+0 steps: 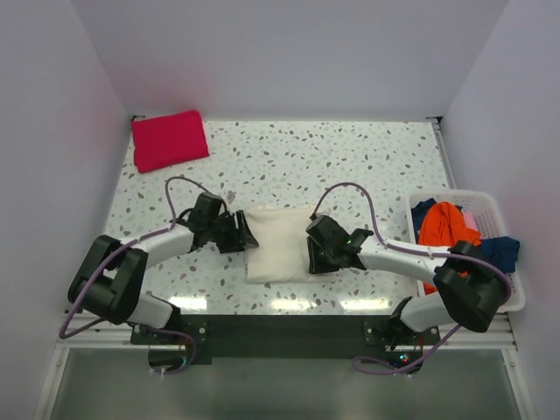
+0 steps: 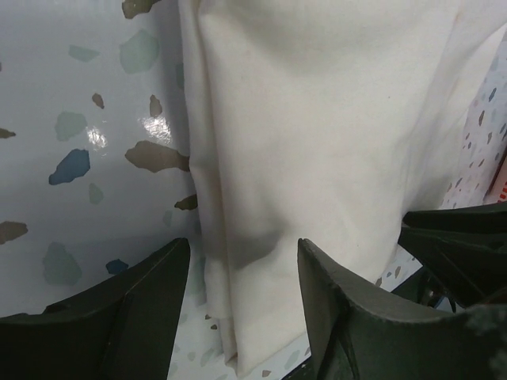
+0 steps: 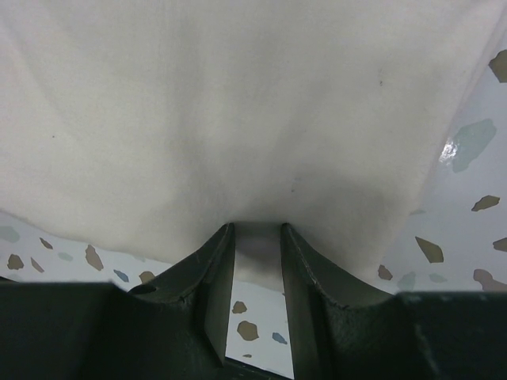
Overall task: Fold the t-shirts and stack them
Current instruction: Neatly place the folded tshirt to the corner
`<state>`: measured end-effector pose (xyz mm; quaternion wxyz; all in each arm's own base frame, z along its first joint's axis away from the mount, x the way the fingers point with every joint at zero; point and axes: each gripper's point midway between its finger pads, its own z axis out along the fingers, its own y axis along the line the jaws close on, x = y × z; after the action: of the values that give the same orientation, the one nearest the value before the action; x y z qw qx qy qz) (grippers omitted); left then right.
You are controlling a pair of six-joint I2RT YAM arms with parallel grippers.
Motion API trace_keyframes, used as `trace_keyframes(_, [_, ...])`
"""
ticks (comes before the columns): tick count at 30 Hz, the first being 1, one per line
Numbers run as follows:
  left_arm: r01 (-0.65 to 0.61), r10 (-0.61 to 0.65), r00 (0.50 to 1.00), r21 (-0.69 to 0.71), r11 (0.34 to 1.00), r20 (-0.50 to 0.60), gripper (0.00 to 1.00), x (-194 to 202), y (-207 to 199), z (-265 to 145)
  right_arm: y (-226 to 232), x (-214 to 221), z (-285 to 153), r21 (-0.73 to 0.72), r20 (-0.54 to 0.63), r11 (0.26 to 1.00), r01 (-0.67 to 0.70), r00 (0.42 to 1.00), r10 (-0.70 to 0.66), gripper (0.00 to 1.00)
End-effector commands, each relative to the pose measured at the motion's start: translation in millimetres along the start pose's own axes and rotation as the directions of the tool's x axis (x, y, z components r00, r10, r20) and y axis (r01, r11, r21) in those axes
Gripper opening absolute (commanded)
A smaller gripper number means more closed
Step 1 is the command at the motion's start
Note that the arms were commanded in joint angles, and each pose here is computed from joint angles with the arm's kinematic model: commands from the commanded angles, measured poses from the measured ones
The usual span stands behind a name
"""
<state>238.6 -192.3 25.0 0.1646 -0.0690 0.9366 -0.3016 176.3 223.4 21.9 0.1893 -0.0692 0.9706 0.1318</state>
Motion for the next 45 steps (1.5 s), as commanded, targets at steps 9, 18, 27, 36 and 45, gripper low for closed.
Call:
trace_keyframes(9, [-0.007, -0.005, 0.998, -0.199, 0.980, -0.062, 0.53, 31, 27, 28, 6, -6, -11, -0.033, 0.031, 0.999, -0.008, 0.999, 0.009, 0.34])
trace_keyframes(18, [-0.123, 0.168, 0.984, -0.468, 0.875, 0.056, 0.00, -30, 29, 11, 21, -37, -50, -0.082, 0.133, 0.996, 0.021, 0.991, -0.010, 0.38])
trace_keyframes(27, [-0.127, 0.334, 0.926, -0.689, 0.713, 0.175, 0.00, -139, 25, -14, 29, -65, -97, -0.112, 0.239, 0.992, 0.054, 0.971, -0.026, 0.40])
trace_keyframes(36, [-0.100, 0.386, 0.900, -0.764, 0.637, 0.204, 0.00, -228, 13, 3, 23, -68, -104, -0.079, 0.252, 0.994, 0.075, 0.966, -0.053, 0.40])
trace_keyframes(45, [-0.028, 0.369, 0.882, -0.751, 0.660, 0.291, 0.00, -323, 20, 7, 16, -68, -105, -0.042, 0.252, 0.994, 0.096, 0.964, -0.082, 0.40])
